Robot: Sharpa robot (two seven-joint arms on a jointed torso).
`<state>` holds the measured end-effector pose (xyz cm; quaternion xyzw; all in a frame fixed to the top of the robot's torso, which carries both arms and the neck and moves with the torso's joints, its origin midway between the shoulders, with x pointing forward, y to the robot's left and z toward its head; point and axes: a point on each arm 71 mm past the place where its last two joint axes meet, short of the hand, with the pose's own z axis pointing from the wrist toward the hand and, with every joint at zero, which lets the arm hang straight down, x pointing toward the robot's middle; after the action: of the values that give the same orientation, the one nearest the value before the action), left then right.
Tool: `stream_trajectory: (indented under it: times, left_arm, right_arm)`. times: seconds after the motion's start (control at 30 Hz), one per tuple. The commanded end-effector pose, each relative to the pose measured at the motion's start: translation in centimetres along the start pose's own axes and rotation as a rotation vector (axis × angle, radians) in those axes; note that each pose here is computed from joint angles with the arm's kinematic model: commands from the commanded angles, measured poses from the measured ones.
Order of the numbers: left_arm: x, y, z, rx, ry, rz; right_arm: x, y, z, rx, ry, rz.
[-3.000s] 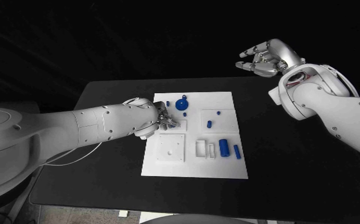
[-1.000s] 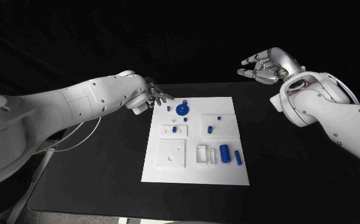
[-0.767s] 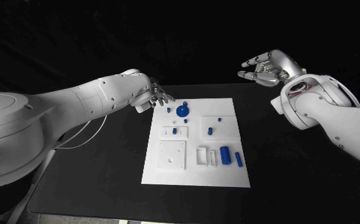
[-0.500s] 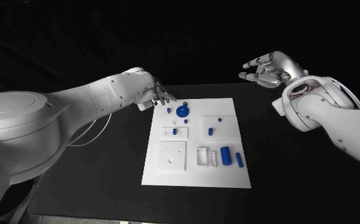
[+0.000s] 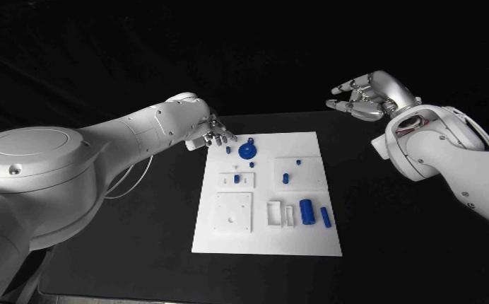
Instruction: Assemble the parts on the task board
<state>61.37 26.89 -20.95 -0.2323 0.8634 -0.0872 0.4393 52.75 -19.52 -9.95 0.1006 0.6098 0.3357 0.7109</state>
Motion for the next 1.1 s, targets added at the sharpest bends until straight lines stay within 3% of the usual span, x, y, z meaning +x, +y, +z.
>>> stream_trajectory:
  times: [0.03,0.33,0.73,1.1]
  left_arm:
    - [0.01,-0.03,0.07,0.013,0.023,0.021]
    - [-0.56,0.75,0.27,-0.009,0.022,0.015]
    - [0.37,0.97,0.62,-0.017,0.071,0.017]
    - [0.5,1.82,0.95,-0.04,0.047,0.051]
  right_arm:
    - [0.1,0.1,0.0,-0.005,0.006,0.0]
    - [0.0,0.2,0.0,-0.007,0.003,-0.001]
    - [0.0,0.3,0.1,-0.008,0.002,-0.001]
    - [-0.1,0.5,0.1,-0.01,0.001,0.001]
